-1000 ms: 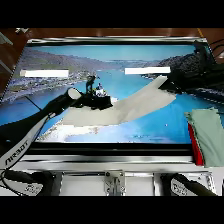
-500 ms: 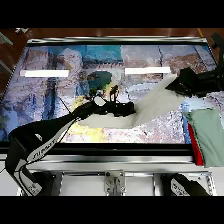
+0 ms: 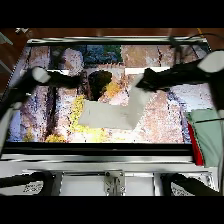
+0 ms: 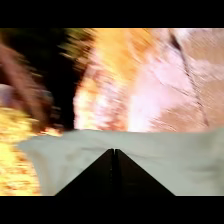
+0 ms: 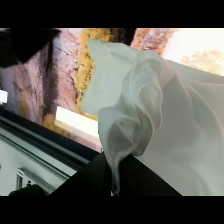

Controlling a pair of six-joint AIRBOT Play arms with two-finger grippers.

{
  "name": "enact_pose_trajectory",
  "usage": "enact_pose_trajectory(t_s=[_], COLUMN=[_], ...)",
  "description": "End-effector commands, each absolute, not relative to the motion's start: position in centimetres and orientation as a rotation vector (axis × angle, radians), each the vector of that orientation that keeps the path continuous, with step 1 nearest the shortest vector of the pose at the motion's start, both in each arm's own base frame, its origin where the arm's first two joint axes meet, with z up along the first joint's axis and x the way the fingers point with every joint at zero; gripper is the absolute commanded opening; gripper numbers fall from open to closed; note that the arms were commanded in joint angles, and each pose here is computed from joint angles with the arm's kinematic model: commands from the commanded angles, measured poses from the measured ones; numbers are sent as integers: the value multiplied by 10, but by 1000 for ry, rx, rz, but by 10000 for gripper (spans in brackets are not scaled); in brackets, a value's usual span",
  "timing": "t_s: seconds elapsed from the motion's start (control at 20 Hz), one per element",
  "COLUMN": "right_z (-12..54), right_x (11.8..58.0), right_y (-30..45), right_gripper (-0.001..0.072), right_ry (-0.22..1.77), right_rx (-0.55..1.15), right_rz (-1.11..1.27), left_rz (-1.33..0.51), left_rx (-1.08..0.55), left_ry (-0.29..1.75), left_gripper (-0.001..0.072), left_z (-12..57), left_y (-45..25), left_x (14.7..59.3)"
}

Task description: Fold the shirts.

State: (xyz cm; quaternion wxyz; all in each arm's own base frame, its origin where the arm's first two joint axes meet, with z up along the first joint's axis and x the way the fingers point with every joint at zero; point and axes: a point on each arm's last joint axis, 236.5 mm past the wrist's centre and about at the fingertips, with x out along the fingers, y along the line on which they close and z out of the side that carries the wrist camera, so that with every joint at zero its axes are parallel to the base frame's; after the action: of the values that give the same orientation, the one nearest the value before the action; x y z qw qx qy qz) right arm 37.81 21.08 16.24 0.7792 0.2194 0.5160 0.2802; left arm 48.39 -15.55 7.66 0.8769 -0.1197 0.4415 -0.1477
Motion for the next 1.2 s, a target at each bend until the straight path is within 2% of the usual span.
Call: enact_pose_trajectory(t_s=[0.0,0.2,0.35,0.5,0.55,0.65,0.75,0.9,1.05,1.1,1.15], right_z=[125,41,-5,-15,-15,-13,-9,5,-14,-24,-33], right_x=[391,380,381,391,396,401,408,401,366,359,359], right_y=[312,407,450,469,471,471,464,438,362,320,276], right_gripper=[64,64,64,72,154,593,601,600,599,617,673], right_ry=[1083,1198,1265,1264,1249,1233,1216,1251,1448,1512,1560], right_rx=[458,549,749,924,959,982,975,844,491,346,227], right_rz=[711,754,723,685,667,653,663,743,715,646,553], left_rz=[27,174,182,166,155,136,123,120,117,117,116], left_rx=[-180,-213,-211,-208,-205,-200,-198,-197,-186,-186,-186], left_ry=[692,515,510,533,536,535,544,556,557,557,557], left_gripper=[39,40,41,41,41,41,41,41,41,41,41], left_z=[183,264,279,278,277,275,270,265,265,265,265], left_y=[8,73,71,63,59,52,47,46,46,46,46], left_x=[462,406,377,368,370,374,376,376,376,376,376])
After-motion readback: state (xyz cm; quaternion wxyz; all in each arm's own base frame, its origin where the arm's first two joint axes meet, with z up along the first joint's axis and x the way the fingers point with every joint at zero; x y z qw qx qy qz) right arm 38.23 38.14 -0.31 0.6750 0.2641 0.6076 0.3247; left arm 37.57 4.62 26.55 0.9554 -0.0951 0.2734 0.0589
